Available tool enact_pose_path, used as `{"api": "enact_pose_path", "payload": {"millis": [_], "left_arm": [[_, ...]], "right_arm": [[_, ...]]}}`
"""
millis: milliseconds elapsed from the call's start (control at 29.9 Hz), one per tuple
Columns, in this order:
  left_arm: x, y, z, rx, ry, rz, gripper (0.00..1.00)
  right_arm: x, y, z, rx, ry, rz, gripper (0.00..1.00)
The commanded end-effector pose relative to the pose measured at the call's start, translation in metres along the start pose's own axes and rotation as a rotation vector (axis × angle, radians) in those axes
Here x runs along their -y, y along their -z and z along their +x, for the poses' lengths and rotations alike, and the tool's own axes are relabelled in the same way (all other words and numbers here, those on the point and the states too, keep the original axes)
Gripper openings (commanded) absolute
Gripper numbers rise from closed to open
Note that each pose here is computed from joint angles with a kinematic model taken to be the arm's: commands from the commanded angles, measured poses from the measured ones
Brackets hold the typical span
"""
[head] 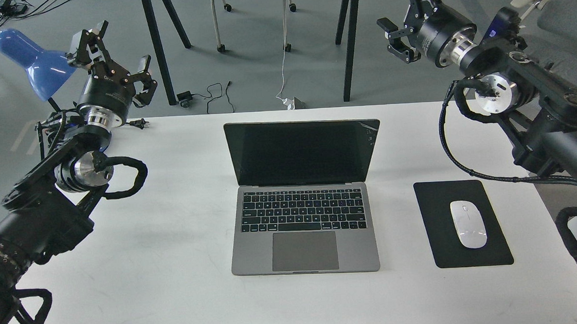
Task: Close notebook with right arm
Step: 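Swing the right gripper inward above the laptop's raised screen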
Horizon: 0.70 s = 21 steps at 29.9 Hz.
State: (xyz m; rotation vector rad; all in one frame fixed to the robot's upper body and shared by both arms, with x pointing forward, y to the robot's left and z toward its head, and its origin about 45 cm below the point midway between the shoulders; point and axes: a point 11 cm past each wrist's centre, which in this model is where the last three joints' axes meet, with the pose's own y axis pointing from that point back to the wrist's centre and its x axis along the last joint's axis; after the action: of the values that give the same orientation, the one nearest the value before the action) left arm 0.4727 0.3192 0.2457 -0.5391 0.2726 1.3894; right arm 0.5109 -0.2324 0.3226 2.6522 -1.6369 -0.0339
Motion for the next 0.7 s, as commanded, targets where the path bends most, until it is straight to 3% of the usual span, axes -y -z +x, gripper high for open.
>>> {"api": "enact_pose_path", "payload": {"millis": [0, 670], "left_arm": [[0.0, 0.0, 0.0, 0.0, 0.0, -0.001, 1.0], [0.0, 0.0, 0.0, -0.002, -0.001, -0.001, 1.0]], "right_arm": [[0.01, -0.006, -0.004, -0.098, 0.003, -0.063, 1.0], [0.024, -0.048, -0.054, -0.272, 0.169, -0.231, 1.0]]}}
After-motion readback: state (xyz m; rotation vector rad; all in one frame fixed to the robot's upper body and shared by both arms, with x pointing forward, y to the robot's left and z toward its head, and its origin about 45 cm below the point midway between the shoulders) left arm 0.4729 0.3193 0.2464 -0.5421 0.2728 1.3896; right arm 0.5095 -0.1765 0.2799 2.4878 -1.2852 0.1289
